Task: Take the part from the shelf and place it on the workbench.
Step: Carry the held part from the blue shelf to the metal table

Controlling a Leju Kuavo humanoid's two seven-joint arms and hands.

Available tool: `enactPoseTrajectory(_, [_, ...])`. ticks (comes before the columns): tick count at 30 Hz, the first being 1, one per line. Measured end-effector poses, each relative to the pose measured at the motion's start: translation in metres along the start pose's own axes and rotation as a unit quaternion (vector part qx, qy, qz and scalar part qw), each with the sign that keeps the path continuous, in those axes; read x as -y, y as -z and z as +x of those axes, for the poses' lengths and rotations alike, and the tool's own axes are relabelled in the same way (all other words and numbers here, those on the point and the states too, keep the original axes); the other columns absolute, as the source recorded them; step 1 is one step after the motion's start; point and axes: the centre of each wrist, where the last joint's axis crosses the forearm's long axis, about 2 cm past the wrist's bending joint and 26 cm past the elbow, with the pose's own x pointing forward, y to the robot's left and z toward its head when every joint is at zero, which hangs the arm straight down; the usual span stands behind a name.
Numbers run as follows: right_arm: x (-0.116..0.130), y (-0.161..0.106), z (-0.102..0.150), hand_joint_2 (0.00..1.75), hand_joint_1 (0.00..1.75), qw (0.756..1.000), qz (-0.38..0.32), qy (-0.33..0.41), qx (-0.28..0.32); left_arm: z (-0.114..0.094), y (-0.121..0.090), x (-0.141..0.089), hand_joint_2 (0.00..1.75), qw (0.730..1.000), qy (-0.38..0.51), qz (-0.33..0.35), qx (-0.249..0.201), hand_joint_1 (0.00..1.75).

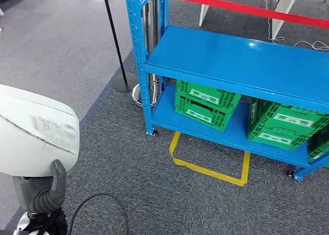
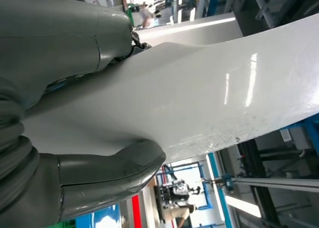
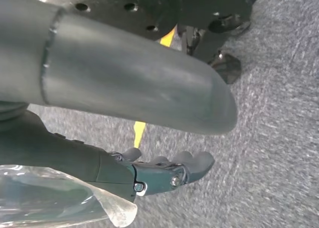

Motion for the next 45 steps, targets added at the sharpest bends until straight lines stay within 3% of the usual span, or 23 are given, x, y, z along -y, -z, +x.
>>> enactPoseTrajectory(19, [-0.005, -0.001, 0.004, 0.00, 0.00, 0.998, -0.012, -0.043, 0.046, 0.002, -0.011, -0.009, 1.75, 0.999, 0.022, 0.007, -0.027, 1.75])
enactPoseTrajectory(45, [-0.010, -0.003, -0.002, 0.00, 0.00, 0.998, 0.013, -0.043, 0.034, 0.003, -0.014, -0.017, 1.75, 0.999, 0.040, 0.004, -0.036, 1.75])
